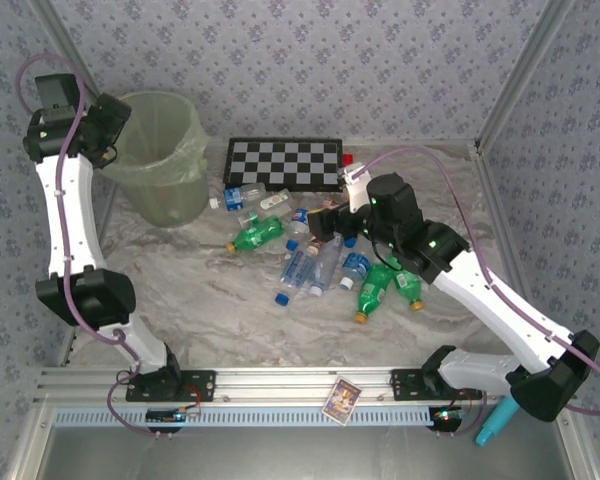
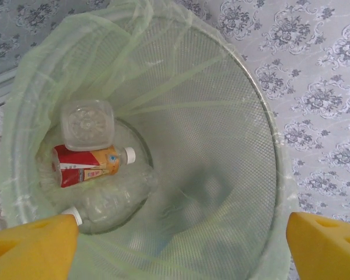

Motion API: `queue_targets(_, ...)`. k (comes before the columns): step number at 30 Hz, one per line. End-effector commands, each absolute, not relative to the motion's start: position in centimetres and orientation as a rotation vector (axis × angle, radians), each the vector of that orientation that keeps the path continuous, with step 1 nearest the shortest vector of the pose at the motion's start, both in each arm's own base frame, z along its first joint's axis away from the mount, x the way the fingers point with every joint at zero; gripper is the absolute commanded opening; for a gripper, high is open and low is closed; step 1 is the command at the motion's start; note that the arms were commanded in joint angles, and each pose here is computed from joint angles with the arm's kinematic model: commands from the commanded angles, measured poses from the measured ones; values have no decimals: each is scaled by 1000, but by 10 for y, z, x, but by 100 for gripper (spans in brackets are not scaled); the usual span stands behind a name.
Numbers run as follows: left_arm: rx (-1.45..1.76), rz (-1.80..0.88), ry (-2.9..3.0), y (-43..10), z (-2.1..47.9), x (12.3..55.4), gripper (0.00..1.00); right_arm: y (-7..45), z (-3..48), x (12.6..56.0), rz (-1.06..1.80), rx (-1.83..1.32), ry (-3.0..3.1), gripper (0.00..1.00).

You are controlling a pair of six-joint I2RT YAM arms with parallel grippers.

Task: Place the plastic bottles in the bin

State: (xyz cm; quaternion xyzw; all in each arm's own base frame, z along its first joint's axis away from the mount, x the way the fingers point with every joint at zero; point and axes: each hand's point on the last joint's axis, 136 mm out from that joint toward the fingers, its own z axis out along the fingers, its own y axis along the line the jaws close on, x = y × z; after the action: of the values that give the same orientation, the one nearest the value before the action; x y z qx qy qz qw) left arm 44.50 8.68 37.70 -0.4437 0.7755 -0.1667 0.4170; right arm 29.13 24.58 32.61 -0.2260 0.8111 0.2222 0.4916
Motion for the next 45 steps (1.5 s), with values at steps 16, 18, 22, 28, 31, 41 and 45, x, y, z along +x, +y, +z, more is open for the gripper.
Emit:
queue_targets(16, -571, -273, 2124, -33, 399, 405, 100, 245, 346, 291, 568, -540, 1917, 99)
queue_targets(18, -472, -250, 2155, -55, 395, 400, 100, 240, 347, 289, 557, -526, 1916, 99)
queue_targets(22, -304, -257, 2233, -99, 375, 388, 100, 230, 339, 282, 537, -520, 1944, 99)
queue_targets(28, -55, -167, 2403, -153, 315, 366, 100, 214, 327, 276, 522, -468, 1981, 99)
queue_targets(31, 73, -89, 2461, -167, 285, 356, 100, 207, 330, 276, 507, -428, 1970, 99)
queue_targets(41, 337, 28, 2577, -173, 205, 338, 100, 204, 330, 275, 510, -413, 1968, 99)
queue_targets(45, 449, 71, 2645, -175, 174, 335, 98, 208, 330, 276, 532, -418, 1970, 99)
